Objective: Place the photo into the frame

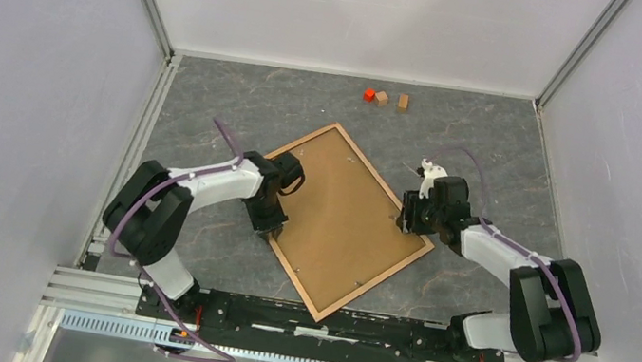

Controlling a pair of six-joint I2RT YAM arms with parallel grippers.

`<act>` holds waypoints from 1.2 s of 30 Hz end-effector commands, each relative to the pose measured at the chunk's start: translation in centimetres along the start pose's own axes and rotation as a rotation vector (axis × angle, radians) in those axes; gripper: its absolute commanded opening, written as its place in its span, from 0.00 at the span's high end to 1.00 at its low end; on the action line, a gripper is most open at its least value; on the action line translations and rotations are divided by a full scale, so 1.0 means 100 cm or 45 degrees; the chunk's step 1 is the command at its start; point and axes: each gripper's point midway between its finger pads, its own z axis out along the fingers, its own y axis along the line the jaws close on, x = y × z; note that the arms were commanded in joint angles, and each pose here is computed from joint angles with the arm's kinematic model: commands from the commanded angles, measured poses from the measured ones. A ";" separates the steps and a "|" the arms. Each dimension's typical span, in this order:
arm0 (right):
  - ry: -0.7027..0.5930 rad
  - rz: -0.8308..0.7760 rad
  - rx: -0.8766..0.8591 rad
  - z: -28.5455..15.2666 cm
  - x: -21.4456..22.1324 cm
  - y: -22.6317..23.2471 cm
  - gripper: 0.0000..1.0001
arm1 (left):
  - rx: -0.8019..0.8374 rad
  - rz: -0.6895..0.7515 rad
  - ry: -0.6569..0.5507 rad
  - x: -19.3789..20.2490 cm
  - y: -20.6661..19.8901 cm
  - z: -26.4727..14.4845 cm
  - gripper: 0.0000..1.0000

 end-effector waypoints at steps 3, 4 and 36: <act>0.024 0.027 -0.133 -0.022 0.017 0.027 0.42 | -0.181 0.346 -0.339 -0.076 0.000 0.022 0.96; 0.027 0.020 -0.078 -0.024 0.014 0.020 0.41 | -0.198 0.392 -0.350 -0.080 0.003 0.020 0.98; -0.017 -0.382 0.019 -0.004 -0.006 0.027 0.46 | -0.116 0.481 -0.346 -0.084 0.002 0.012 0.98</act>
